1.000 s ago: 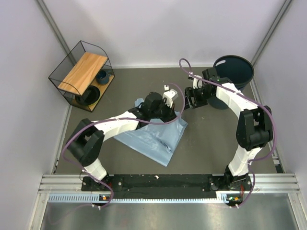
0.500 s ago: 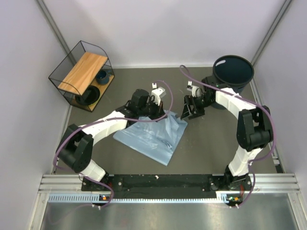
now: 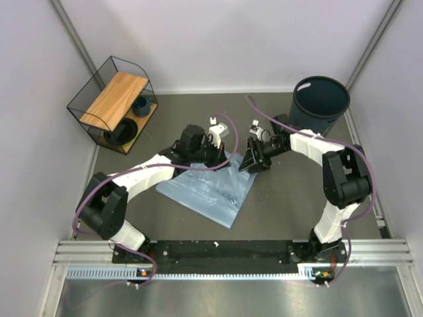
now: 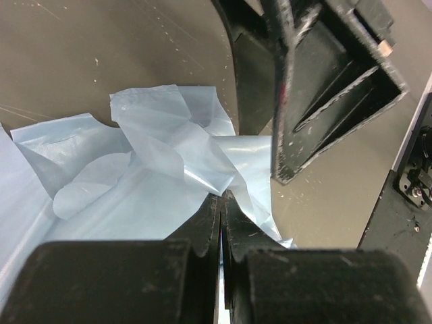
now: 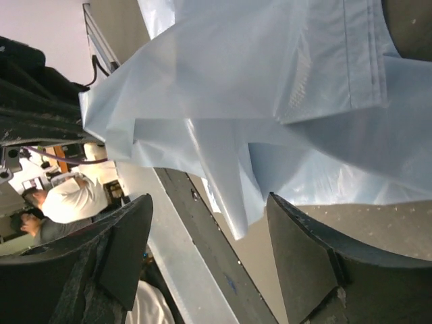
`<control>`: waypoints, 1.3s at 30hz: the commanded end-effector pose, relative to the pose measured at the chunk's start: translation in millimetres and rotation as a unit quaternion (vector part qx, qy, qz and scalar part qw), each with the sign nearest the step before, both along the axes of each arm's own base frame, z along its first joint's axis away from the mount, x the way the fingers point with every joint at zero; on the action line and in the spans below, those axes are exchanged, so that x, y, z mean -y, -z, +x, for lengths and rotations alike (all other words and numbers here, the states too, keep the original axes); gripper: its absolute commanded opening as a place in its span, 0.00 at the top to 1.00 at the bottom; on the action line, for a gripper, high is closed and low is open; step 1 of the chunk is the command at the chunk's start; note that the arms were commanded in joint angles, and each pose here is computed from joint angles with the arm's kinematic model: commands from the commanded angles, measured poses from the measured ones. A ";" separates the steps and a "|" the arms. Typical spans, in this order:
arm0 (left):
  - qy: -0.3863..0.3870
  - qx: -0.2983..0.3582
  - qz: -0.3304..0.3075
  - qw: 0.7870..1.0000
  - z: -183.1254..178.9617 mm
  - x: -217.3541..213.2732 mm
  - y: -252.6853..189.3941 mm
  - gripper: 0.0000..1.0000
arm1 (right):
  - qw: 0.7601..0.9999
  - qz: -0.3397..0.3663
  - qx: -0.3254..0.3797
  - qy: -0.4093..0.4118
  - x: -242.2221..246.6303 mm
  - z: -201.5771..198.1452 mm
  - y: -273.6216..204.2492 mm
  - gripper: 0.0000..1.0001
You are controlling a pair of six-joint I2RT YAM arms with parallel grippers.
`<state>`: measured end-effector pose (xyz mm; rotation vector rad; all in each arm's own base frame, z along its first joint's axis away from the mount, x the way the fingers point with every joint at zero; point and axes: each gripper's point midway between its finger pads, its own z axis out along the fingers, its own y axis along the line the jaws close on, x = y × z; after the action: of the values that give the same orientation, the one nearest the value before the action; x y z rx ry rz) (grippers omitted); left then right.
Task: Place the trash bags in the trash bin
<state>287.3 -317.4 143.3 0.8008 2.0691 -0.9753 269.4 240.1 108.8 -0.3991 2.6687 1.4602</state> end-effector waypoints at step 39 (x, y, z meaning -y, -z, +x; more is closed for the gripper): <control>-0.023 -0.035 -0.104 0.994 -19.3 29.8 -55.5 0.22 | 0.992 0.054 0.107 -0.049 -30.4 -21.2 -45.6 1.00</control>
<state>249.0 -325.9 157.1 0.6830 2.1399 -1.1143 260.6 257.7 125.8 -0.5346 2.5503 1.4042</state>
